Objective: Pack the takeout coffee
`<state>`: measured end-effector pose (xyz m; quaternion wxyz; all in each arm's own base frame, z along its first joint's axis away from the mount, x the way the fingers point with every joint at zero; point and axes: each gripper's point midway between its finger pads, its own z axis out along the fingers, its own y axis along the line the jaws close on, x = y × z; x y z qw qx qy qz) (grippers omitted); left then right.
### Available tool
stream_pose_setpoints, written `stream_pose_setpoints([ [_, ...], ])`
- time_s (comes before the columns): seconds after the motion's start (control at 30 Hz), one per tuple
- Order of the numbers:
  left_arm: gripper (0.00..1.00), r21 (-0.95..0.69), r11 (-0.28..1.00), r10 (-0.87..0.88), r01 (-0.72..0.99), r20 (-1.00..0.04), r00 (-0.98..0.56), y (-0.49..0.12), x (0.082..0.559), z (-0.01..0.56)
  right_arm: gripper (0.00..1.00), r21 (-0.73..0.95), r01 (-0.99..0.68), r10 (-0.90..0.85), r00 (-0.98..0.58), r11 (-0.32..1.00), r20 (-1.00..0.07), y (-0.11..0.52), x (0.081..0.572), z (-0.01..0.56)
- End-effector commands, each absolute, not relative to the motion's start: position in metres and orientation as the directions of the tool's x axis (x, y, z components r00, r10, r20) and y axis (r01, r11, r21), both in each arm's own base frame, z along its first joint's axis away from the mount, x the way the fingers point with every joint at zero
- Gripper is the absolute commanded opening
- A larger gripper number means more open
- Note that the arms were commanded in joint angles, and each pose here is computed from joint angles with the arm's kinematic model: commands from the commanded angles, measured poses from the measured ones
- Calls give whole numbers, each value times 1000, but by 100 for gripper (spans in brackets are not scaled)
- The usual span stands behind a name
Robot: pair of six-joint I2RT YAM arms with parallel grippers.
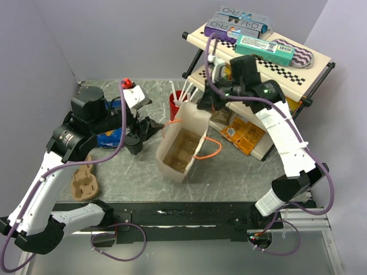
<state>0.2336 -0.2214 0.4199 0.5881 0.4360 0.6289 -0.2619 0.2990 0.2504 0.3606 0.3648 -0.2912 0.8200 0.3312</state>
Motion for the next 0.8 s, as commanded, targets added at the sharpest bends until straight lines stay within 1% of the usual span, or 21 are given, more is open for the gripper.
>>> stream_pose_setpoints([
  [0.0, 100, 86, 433, 190, 897, -982, 2, -228, 216, 415, 0, 433, -555, -88, -680, 710, -728, 228, 319, 355],
  [0.07, 99, 52, 473, 190, 880, -981, -44, -227, 224, 404, 0, 467, -527, -95, -729, 710, -678, 227, 315, 336],
  [0.1, 100, 12, 501, 184, 865, -979, -93, -226, 228, 397, 6, 481, -519, -107, -750, 707, -652, 227, 311, 326],
  [0.13, 99, -2, 521, 190, 853, -975, -119, -225, 232, 388, 13, 508, -504, -122, -783, 698, -610, 228, 304, 311],
  [0.17, 99, -13, 527, 185, 850, -974, -129, -226, 234, 385, 25, 520, -502, -124, -791, 691, -599, 228, 301, 306],
  [0.2, 99, -19, 530, 183, 848, -974, -136, -227, 235, 381, 45, 528, -502, -120, -792, 685, -598, 227, 300, 305],
  [0.23, 99, -19, 530, 178, 848, -975, -134, -227, 235, 382, 52, 556, -510, -121, -798, 656, -590, 229, 296, 306],
  [0.27, 99, -14, 531, 181, 848, -975, -130, -228, 237, 381, 58, 550, -542, -132, -778, 636, -615, 228, 297, 310],
  [0.3, 100, -10, 533, 182, 846, -975, -126, -227, 238, 382, 67, 538, -567, -137, -757, 624, -639, 227, 298, 316],
  [0.37, 99, 2, 553, 190, 833, -974, -124, -226, 245, 381, 75, 462, -637, -165, -678, 617, -716, 220, 307, 333],
  [0.4, 99, 12, 559, 192, 829, -975, -115, -226, 247, 381, 76, 431, -662, -180, -649, 613, -740, 219, 312, 338],
  [0.47, 99, 53, 568, 206, 821, -975, -80, -222, 250, 383, 78, 285, -753, -245, -507, 593, -827, 212, 320, 361],
  [0.5, 99, 66, 569, 213, 819, -975, -69, -222, 251, 382, 78, 238, -780, -269, -458, 578, -847, 212, 322, 367],
  [0.53, 99, 86, 568, 219, 818, -975, -49, -220, 251, 384, 78, 182, -809, -288, -395, 559, -872, 212, 323, 376],
  [0.57, 99, 117, 562, 239, 819, -971, -26, -219, 252, 382, 77, 91, -856, -341, -297, 510, -892, 212, 324, 378],
  [0.63, 99, 142, 564, 253, 814, -968, -7, -216, 252, 383, 76, 10, -887, -383, -209, 461, -900, 211, 325, 372],
  [0.67, 99, 157, 560, 263, 813, -965, 6, -215, 252, 384, 75, -88, -912, -431, -103, 401, -896, 210, 328, 370],
  [0.73, 99, 174, 538, 284, 825, -959, 17, -215, 248, 385, 74, -144, -936, -471, -25, 321, -882, 212, 325, 357],
  [0.77, 100, 195, 535, 299, 822, -954, 32, -213, 249, 385, 74, -198, -944, -503, 39, 265, -863, 212, 325, 351],
])
